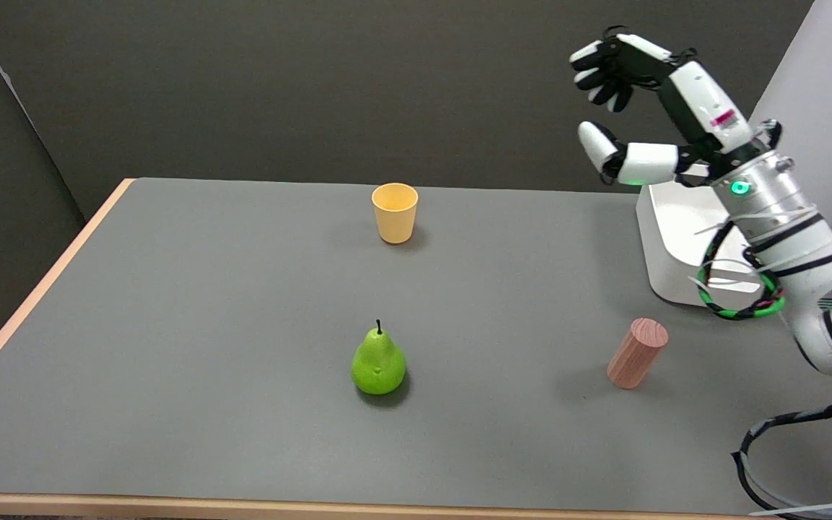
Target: Pick up the wooden cylinder.
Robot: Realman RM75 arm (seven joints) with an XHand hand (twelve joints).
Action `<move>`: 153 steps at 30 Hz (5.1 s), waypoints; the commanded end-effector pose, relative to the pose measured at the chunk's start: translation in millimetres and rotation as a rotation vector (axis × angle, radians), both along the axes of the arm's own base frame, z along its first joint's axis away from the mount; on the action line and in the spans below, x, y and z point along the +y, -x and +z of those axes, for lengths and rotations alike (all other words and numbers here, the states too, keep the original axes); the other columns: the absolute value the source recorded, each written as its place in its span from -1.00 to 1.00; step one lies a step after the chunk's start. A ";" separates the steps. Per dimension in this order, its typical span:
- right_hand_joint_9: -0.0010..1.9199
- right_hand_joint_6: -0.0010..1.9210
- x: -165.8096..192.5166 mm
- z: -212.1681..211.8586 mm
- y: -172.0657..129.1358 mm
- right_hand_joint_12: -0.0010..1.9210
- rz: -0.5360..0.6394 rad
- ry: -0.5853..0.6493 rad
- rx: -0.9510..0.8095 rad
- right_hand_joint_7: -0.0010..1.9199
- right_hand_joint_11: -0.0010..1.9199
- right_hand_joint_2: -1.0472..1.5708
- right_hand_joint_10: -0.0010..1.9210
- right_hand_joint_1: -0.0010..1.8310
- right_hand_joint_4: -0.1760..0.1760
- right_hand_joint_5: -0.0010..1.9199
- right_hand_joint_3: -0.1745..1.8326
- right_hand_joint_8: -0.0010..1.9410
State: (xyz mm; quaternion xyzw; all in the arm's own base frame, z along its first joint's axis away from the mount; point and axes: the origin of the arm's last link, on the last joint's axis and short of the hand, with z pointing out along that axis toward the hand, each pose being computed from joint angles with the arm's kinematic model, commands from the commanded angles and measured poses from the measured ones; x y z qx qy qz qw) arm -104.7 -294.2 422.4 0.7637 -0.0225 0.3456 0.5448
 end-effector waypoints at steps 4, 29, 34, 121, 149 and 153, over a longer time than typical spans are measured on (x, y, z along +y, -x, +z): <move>-0.41 -0.25 76.1 88.3 41.0 0.77 -0.139 0.189 -0.255 -0.40 -0.42 0.32 0.22 -0.12 0.32 -0.61 0.11 -0.30; -0.46 -0.32 79.9 37.4 124.6 0.79 -0.435 -0.001 -0.205 -0.43 -0.45 0.30 0.20 -0.12 0.15 -0.63 0.11 -0.33; -0.45 -0.31 92.3 33.8 139.7 0.80 -0.495 -0.004 -0.211 -0.42 -0.44 0.30 0.21 -0.12 0.09 -0.62 0.11 -0.32; -0.52 -0.42 101.6 39.0 230.8 0.80 -0.618 -0.128 -0.499 -0.48 -0.53 0.30 0.15 -0.15 -0.17 -0.68 0.11 -0.38; -0.26 0.64 98.1 46.8 229.3 1.00 -0.592 -0.122 -0.512 -0.16 -0.48 0.71 0.30 0.25 -0.11 -0.35 -0.67 0.34; -0.29 0.37 93.3 47.7 227.2 0.99 -0.582 -0.122 -0.522 -0.27 -0.40 0.62 0.34 0.43 0.11 -0.35 -0.33 0.49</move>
